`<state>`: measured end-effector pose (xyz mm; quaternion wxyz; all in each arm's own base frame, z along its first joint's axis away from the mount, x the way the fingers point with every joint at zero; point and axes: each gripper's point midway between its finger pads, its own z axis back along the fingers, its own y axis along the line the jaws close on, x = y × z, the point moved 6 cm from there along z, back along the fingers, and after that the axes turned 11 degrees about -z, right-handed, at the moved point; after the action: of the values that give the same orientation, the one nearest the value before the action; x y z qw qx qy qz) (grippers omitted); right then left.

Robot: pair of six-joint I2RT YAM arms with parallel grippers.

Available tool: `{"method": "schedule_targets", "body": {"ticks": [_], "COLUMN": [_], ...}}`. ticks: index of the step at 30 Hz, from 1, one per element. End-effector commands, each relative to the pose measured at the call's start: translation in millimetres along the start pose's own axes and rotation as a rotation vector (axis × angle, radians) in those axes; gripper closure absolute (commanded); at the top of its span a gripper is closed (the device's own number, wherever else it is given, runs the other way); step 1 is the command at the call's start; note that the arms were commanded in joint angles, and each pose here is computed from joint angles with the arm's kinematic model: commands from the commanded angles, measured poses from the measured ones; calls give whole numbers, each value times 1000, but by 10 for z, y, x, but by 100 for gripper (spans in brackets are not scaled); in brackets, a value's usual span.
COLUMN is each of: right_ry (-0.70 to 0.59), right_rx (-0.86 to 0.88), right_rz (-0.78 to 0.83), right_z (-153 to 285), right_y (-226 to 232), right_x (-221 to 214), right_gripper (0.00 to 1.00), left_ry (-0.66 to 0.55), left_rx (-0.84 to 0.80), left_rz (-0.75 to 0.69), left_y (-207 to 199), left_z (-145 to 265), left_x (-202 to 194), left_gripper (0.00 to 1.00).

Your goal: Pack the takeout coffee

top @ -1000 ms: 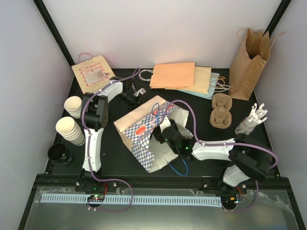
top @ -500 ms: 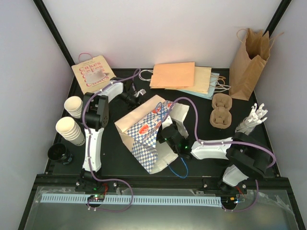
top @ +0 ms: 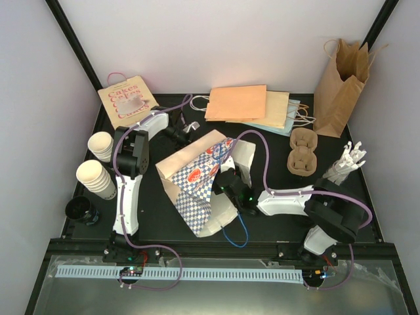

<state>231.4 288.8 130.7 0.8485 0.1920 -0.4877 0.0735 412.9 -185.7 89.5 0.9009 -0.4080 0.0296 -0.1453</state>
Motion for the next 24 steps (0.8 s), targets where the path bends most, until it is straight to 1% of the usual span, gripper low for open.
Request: {"method": "schedule_targets", "body": {"ticks": [1, 6, 12, 20, 24], "right_ry": [127, 118, 124, 108, 81], "right_rx": [28, 7, 42, 8, 16], "right_rz": [-4, 74, 131, 307, 325], "right_z": [-92, -159, -189, -148, -85], "right_y": [31, 65, 118, 70, 80], "right_x": [-232, -197, -204, -141, -48], "right_gripper": [54, 54, 54, 54, 54], "left_ry": [44, 50, 56, 48, 50], "left_rx": [-62, -73, -83, -84, -89], "left_rz": [-22, -20, -27, -38, -41], "left_y": [-167, -182, -203, -241, -255], "left_z": [-121, -146, -164, -132, -131], "left_x": [-49, -77, -90, -84, -91], "left_gripper": [46, 46, 46, 46, 46]}}
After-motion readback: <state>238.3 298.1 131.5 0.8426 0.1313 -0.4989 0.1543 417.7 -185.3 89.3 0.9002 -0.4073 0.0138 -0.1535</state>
